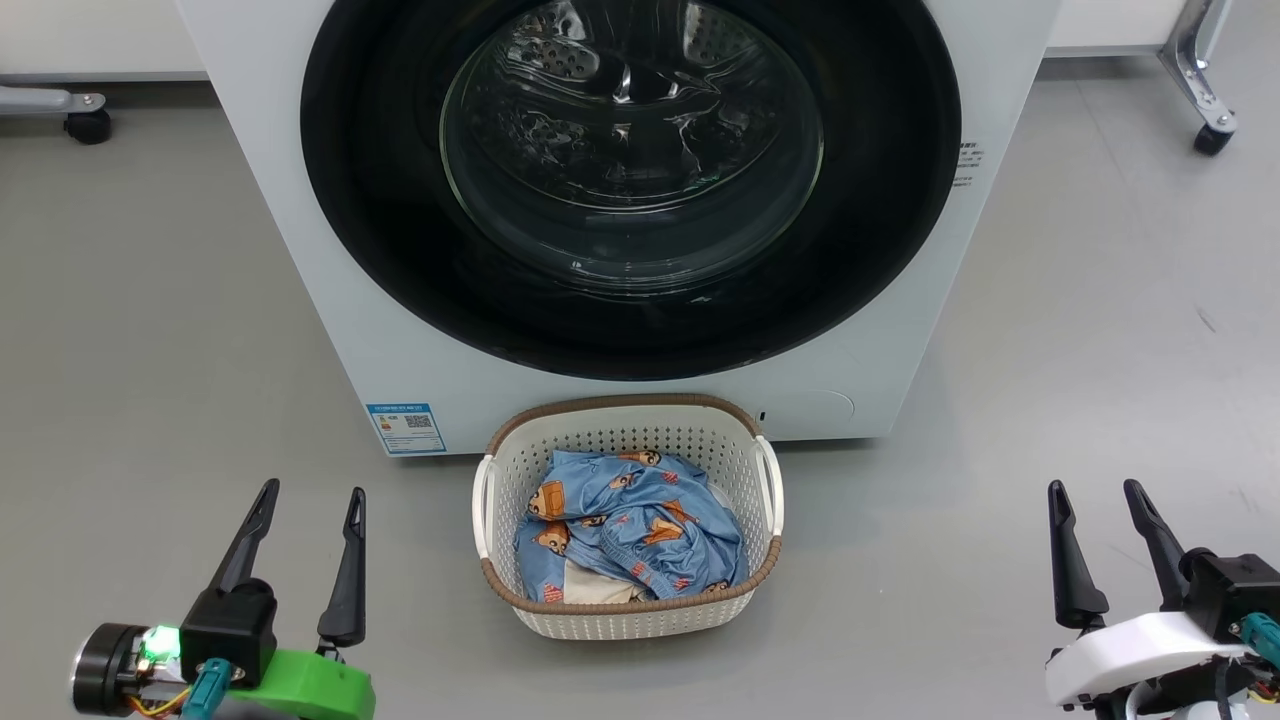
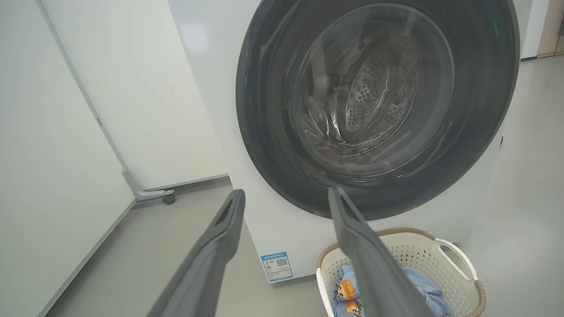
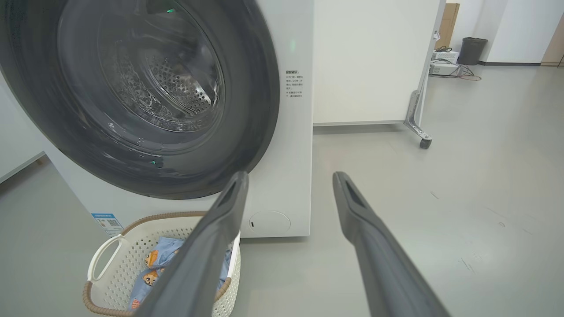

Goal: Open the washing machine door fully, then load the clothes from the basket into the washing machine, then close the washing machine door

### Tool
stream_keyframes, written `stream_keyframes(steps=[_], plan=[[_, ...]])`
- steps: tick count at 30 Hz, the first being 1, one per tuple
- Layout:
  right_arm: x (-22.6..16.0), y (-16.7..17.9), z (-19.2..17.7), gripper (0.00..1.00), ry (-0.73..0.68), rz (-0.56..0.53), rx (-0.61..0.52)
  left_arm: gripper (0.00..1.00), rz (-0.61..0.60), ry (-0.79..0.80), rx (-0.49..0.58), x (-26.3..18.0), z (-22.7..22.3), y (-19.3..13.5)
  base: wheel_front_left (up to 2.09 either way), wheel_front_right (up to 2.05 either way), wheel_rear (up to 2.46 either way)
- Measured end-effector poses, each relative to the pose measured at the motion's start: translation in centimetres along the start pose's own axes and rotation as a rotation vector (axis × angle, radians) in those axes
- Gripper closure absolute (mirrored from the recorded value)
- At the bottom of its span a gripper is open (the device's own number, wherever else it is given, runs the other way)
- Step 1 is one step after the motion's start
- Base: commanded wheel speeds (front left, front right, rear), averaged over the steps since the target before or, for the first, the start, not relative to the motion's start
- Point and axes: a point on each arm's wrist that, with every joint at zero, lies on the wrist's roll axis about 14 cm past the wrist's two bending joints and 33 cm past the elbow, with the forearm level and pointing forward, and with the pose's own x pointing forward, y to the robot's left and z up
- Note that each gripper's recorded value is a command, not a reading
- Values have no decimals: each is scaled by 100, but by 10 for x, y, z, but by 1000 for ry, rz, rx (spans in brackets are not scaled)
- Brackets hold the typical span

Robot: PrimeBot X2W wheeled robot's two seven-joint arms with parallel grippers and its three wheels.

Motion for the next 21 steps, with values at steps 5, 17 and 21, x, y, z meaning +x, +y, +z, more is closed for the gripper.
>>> stream_keyframes(steps=[5, 17, 21], plan=[[-1, 3, -4, 0, 14, 10, 0, 0, 3, 5, -1, -1, -2, 1, 0, 0, 0], [-1, 5, -8, 0, 25, 20, -3, 0, 22, 25, -5, -3, -8, 6, 0, 0, 0], [-2, 5, -9, 0, 30, 18, 0, 0, 26, 25, -8, -3, -8, 7, 0, 0, 0]])
